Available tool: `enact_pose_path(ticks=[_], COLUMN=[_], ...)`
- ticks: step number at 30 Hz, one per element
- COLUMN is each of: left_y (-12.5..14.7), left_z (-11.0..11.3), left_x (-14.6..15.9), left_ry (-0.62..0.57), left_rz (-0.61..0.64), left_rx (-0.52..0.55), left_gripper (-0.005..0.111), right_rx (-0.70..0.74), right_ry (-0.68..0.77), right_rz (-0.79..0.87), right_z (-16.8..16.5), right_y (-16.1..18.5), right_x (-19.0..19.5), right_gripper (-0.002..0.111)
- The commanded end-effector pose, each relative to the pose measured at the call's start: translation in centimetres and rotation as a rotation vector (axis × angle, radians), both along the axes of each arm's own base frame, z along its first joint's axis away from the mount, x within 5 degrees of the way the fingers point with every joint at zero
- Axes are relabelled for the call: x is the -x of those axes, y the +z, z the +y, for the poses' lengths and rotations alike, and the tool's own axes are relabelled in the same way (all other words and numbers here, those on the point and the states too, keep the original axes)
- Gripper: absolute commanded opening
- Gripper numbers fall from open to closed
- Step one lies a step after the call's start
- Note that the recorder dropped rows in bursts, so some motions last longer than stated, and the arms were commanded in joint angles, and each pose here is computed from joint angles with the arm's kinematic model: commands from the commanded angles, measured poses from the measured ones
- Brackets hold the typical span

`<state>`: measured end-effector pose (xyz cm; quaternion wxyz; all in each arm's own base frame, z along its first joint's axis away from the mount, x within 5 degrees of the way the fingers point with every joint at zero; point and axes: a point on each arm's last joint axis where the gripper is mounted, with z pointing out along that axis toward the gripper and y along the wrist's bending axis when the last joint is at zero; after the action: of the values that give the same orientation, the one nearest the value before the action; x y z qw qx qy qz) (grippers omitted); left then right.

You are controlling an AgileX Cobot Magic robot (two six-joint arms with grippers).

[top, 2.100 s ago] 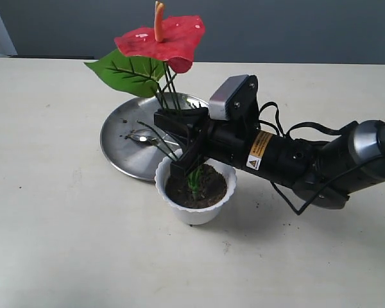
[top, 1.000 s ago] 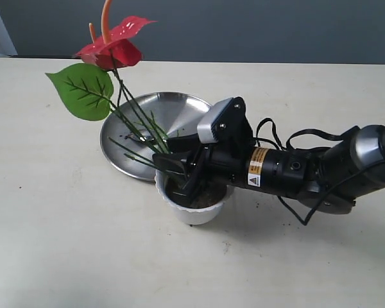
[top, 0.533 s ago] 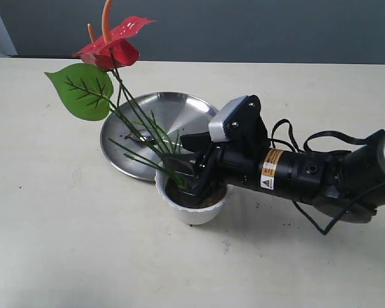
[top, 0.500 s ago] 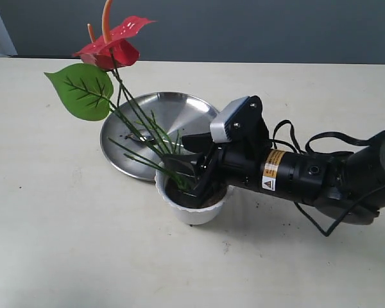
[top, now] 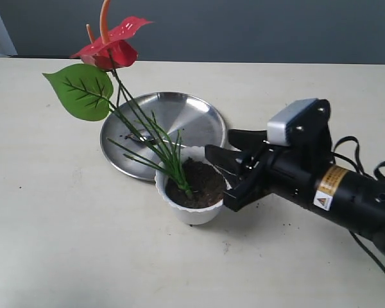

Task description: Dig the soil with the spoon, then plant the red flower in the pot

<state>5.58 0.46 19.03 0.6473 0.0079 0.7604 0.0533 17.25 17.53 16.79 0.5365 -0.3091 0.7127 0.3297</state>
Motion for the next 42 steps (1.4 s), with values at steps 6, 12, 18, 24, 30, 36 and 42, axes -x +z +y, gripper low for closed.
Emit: enact_pose_path(ticks=[6,12,18,24,30,36,42], left_y=[0.2,0.2,0.2,0.2,0.2,0.2,0.2], left_z=[0.0,0.0,0.0,0.0,0.0,0.0,0.0], left_x=[0.0,0.0,0.0,0.0,0.0,0.0,0.0], left_ry=[-0.006,-0.006,-0.006,-0.006,-0.006,-0.006,-0.006], left_rz=[-0.014,-0.014,-0.014,-0.014,-0.014,-0.014,-0.014], left_rx=[0.001,0.001,0.001,0.001,0.001,0.001,0.001], left_gripper=[0.0,0.0,0.0,0.0,0.0,0.0,0.0], right_rx=[-0.115,-0.562,-0.759,-0.794,-0.724,-0.635,-0.387], right_ry=[-0.014,-0.021,0.004,0.017,0.046,0.003,-0.407], right_rz=[-0.052,0.198,0.232,0.247,0.164,-0.182,-0.027], right_z=[-4.4,-7.2,-8.6,-8.8,-8.7,-11.2,-14.1], right_y=[2.8,5.4,6.9,7.2,7.2,8.5,5.1], right_x=[5.1,8.4,9.8,10.0,10.4,12.8,11.9], right_gripper=[0.016,-0.001,-0.001,-0.001,-0.001,-0.001,-0.001])
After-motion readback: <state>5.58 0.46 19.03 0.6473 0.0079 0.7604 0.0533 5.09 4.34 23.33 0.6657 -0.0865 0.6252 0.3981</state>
